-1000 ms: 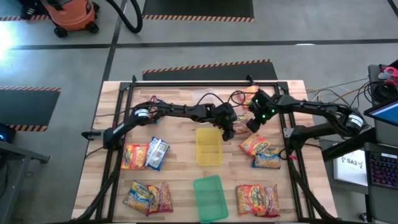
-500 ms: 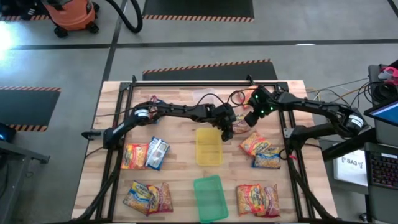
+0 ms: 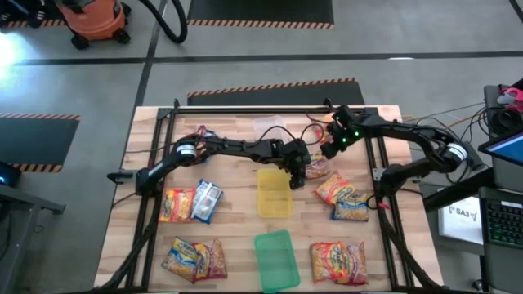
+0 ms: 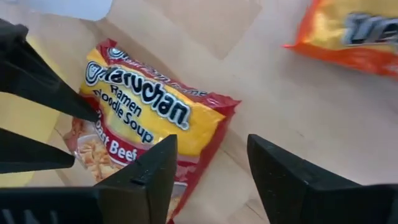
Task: Sort Maruchan noodles
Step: Put the red noodle pack into the transparent bin
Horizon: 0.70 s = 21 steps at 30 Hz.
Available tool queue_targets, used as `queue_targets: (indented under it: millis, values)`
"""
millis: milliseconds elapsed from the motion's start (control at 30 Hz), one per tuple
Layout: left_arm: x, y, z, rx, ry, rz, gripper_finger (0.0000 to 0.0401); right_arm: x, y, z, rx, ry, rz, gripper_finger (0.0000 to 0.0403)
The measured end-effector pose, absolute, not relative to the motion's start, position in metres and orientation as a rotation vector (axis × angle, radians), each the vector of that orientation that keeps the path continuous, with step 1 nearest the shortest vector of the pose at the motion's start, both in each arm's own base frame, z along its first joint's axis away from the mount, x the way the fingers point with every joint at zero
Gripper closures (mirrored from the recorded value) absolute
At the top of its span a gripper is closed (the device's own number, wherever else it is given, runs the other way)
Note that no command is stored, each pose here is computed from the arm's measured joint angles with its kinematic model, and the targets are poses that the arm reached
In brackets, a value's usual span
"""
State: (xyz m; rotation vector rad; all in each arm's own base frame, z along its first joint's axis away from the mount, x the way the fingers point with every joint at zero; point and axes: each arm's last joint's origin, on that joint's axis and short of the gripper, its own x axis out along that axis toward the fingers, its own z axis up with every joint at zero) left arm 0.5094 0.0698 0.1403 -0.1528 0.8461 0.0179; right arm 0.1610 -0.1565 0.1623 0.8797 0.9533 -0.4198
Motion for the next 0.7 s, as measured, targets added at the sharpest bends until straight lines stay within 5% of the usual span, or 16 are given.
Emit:
queue_targets:
  millis: [700]
  values:
    - [0.504, 0.068, 0.137, -0.094, 0.915, -0.028, 0.0194, 0.177, -0.167, 0.132, 1.056, 0.893, -0.147, 0.0197]
